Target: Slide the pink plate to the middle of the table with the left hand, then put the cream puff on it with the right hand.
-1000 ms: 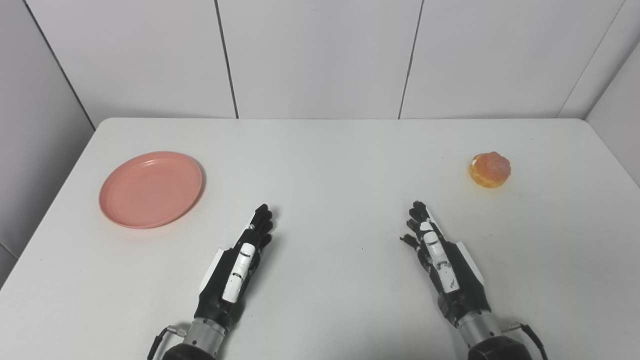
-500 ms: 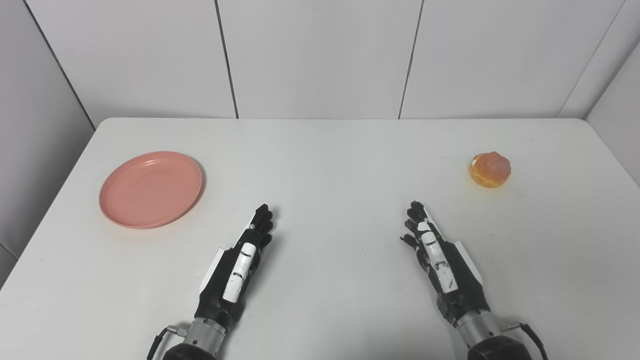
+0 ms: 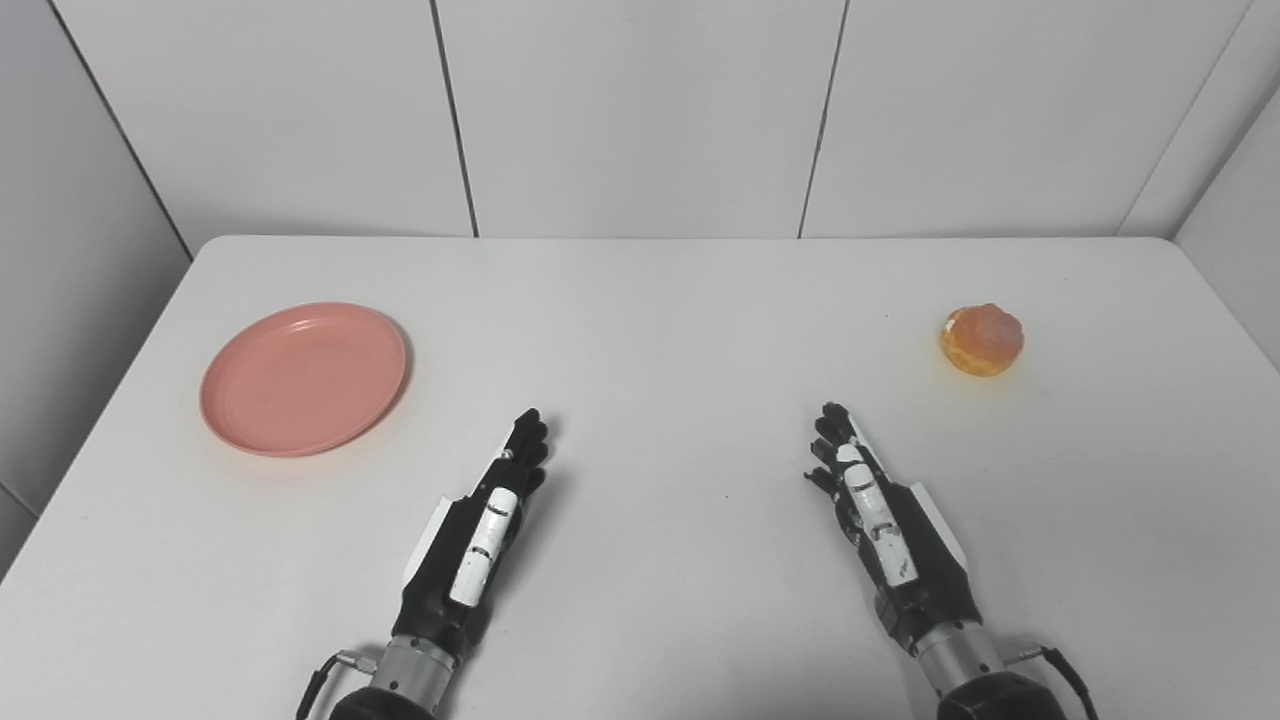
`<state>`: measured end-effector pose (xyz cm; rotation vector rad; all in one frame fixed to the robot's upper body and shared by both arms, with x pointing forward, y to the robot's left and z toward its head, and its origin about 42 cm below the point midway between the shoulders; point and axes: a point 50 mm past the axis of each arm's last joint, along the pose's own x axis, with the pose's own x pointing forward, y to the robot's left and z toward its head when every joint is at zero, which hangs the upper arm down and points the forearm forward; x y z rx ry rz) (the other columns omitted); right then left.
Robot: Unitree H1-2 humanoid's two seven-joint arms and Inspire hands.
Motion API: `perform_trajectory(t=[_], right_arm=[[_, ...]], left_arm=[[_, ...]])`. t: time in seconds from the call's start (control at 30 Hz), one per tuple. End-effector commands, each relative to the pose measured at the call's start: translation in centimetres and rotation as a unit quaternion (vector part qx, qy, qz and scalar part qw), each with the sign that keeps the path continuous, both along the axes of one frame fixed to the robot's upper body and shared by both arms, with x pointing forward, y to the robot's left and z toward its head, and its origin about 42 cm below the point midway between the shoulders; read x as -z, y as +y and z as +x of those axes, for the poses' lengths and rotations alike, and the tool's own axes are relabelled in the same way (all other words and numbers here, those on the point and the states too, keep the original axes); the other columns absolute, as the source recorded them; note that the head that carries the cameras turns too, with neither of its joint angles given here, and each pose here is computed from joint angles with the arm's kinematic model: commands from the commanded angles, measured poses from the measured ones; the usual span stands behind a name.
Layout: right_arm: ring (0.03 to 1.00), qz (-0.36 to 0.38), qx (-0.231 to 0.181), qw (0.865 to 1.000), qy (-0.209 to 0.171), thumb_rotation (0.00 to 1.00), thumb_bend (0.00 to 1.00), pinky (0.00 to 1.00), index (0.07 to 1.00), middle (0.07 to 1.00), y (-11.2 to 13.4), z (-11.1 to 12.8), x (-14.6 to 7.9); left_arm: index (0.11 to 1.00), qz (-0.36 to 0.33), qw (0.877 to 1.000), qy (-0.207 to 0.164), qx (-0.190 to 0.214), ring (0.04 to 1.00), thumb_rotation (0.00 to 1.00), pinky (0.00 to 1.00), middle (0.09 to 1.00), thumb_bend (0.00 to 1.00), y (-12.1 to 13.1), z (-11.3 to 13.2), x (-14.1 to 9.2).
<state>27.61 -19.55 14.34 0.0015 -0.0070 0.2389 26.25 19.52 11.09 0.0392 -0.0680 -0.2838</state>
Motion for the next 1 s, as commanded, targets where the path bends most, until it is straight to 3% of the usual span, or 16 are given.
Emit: perform_trajectory(t=[0.0,0.4,0.53,0.73,0.97], right_arm=[[1.0,0.015,0.003,0.999,-0.037,1.0,0.21,1.0,1.0,1.0,-0.4,0.1,-0.6],[1.0,0.039,-0.008,0.998,-0.057,1.0,0.19,1.0,1.0,1.0,-2.1,0.0,0.0],[1.0,0.033,-0.01,0.998,-0.06,1.0,0.13,1.0,1.0,1.0,-2.5,-0.1,0.0],[1.0,0.036,-0.009,0.998,-0.055,1.0,0.06,1.0,1.0,1.0,-2.5,-0.3,-0.3],[1.0,0.037,-0.01,0.998,-0.053,1.0,0.05,1.0,1.0,1.0,-2.2,-0.3,-0.8]], left_arm=[[1.0,0.006,1.0,0.025,-0.009,1.0,1.0,1.0,1.0,0.5,-0.4,-0.7,1.5],[1.0,0.007,1.0,0.019,-0.016,1.0,1.0,1.0,1.0,0.49,-3.0,-0.8,2.5],[1.0,0.013,0.999,0.025,-0.018,1.0,1.0,1.0,1.0,0.51,-3.7,-0.8,2.6],[1.0,0.014,0.999,0.026,-0.02,1.0,1.0,1.0,1.0,0.5,-4.2,-0.8,2.6],[1.0,0.014,0.999,0.024,-0.02,1.0,1.0,1.0,1.0,0.5,-4.2,-0.8,2.7]])
